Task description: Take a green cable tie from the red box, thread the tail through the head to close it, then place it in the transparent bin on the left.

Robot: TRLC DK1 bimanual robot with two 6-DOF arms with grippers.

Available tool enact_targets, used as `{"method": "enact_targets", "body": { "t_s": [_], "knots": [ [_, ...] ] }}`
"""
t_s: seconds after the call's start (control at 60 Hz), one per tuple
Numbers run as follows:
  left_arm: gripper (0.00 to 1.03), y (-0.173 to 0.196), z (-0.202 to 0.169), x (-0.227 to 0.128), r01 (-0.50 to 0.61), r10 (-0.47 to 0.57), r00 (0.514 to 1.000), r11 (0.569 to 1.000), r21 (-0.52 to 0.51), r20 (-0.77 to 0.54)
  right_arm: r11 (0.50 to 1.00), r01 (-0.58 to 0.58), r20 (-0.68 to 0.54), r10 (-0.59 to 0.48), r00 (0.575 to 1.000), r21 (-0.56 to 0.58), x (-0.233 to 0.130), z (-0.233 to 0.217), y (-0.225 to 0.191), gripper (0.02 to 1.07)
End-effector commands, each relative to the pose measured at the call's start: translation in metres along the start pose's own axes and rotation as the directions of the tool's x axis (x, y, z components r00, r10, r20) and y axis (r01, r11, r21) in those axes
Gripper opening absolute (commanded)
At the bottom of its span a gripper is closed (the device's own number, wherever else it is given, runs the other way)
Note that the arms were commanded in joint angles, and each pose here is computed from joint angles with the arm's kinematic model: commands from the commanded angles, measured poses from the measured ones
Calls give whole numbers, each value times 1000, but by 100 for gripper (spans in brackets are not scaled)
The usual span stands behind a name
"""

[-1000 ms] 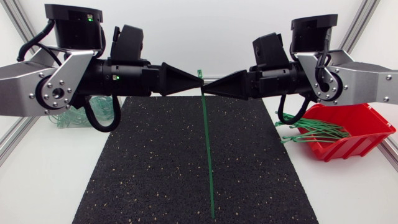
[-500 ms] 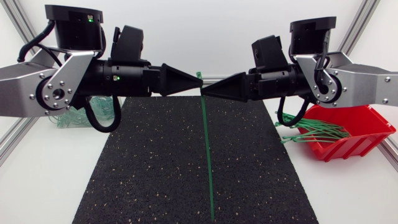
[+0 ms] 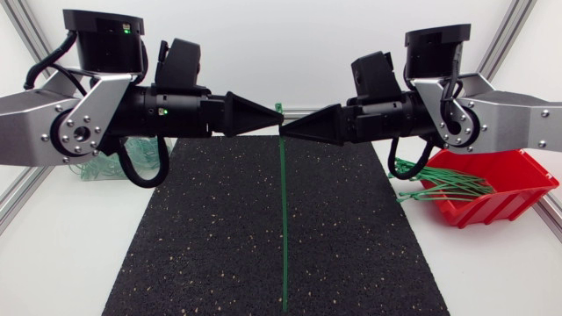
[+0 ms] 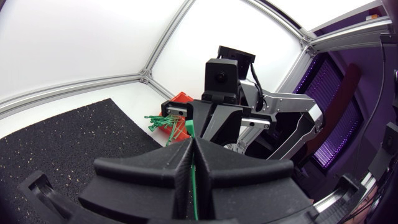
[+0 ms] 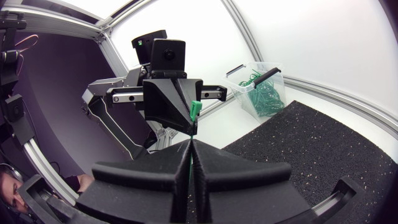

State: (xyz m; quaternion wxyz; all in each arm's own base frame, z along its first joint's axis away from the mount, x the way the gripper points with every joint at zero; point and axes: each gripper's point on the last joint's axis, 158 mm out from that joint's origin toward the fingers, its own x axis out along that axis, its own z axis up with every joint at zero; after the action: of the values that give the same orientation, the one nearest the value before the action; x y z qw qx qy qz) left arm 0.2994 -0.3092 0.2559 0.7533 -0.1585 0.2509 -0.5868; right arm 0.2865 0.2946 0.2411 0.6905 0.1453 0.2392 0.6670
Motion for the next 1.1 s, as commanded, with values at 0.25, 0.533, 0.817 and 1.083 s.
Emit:
{"method": "enact_targets", "body": {
  "t_s": [0.25, 0.533, 0.817, 1.083],
  "knots": [
    [4, -6, -3, -2, 8, -8, 1000, 1000, -13, 4, 999, -44, -41, 45, 998, 25, 15, -22, 16, 8],
    [4, -14, -8, -10, 21, -21, 1000, 1000, -16, -2, 999, -15, -50, 13, 999, -39, -2, -22, 23, 23],
    [4, -14, -11, -26, 14, -14, 1000, 999, -32, 0, 973, 3, -158, -41, 987, -230, -25, -51, 38, 103],
    [4, -13, -18, -39, 39, -41, 999, 995, -92, -22, 911, 89, -319, -231, 919, -402, -49, -84, 21, 103]
  ]
}}
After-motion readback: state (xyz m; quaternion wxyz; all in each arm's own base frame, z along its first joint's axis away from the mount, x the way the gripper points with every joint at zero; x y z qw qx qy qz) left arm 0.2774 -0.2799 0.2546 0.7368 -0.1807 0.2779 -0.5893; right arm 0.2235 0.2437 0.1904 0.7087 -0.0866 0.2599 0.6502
